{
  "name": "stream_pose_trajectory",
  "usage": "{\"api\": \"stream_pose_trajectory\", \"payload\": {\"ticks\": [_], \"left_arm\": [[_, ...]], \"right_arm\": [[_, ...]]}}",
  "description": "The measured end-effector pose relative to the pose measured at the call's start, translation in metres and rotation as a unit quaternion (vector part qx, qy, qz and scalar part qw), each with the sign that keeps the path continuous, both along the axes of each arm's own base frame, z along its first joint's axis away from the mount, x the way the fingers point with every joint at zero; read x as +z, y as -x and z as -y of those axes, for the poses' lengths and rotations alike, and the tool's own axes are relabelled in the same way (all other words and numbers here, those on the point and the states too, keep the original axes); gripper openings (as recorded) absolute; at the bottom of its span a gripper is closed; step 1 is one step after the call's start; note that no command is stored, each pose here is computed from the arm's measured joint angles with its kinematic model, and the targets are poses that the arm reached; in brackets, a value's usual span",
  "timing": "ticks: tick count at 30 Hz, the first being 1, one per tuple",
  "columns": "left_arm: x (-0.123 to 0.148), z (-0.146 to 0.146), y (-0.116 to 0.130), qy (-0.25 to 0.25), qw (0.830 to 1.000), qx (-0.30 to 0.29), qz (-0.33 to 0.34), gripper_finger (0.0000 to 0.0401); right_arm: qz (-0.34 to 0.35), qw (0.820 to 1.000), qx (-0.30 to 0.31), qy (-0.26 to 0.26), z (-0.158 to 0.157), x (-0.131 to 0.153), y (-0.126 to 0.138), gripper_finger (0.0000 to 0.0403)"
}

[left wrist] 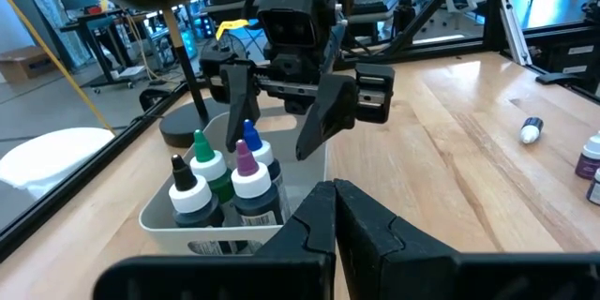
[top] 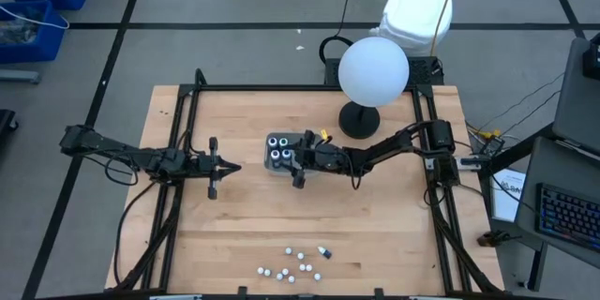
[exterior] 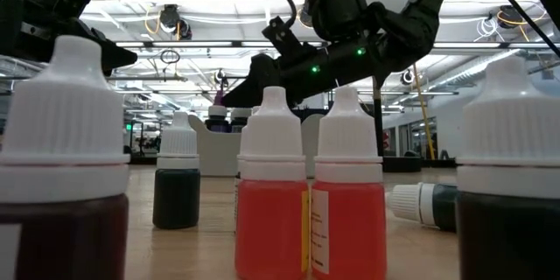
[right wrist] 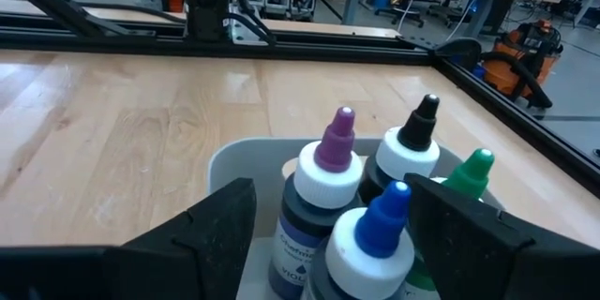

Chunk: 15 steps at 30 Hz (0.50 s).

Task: Pick & Place food coloring
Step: Put the large blue food coloring bottle into the gray bin

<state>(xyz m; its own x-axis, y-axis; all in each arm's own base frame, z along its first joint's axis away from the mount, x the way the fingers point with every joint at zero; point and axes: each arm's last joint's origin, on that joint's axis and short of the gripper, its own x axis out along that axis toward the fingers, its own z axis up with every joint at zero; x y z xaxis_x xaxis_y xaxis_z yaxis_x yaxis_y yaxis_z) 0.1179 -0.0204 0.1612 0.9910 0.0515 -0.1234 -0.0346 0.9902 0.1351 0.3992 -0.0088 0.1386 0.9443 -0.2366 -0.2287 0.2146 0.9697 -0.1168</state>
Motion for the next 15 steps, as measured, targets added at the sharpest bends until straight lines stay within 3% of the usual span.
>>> {"api": "stream_pose_trajectory", "payload": {"ticks": [15], "left_arm": [[0.0, 0.0, 0.0, 0.0, 1.0, 0.0, 0.0, 0.001]], "right_arm": [[-0.001, 1.0, 0.002, 0.0, -0.0018, -0.0001, 0.0, 0.0256]]}}
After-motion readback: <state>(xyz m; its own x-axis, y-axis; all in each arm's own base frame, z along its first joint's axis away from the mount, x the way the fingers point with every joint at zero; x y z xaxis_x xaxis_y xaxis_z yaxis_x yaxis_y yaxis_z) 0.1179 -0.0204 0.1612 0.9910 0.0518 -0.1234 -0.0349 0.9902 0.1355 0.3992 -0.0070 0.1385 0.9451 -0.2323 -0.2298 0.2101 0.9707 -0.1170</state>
